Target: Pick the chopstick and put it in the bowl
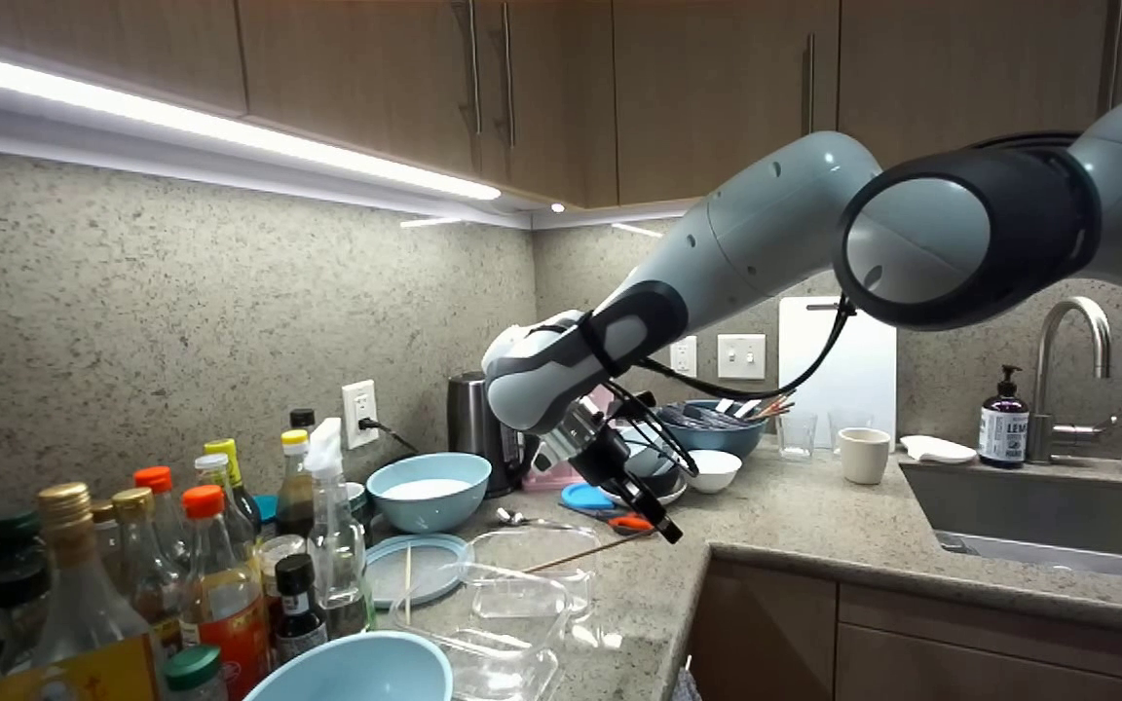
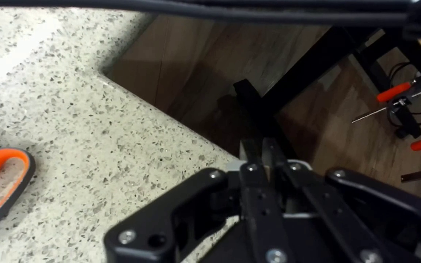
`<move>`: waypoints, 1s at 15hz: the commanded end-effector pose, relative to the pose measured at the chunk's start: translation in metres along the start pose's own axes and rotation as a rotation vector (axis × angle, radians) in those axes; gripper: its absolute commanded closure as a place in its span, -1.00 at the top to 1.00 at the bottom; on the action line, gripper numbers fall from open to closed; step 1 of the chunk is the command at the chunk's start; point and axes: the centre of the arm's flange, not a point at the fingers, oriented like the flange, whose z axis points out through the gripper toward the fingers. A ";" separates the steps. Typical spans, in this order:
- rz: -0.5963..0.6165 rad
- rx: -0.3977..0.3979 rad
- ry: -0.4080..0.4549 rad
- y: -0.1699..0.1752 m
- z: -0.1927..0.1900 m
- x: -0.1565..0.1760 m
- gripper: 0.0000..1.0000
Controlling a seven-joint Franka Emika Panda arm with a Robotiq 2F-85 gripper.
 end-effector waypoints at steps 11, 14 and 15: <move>0.440 -0.022 0.004 -0.111 -0.103 -0.028 -0.86; 0.547 0.055 -0.019 -0.147 -0.122 -0.017 -0.86; 0.596 0.074 -0.027 -0.156 -0.126 -0.009 -0.86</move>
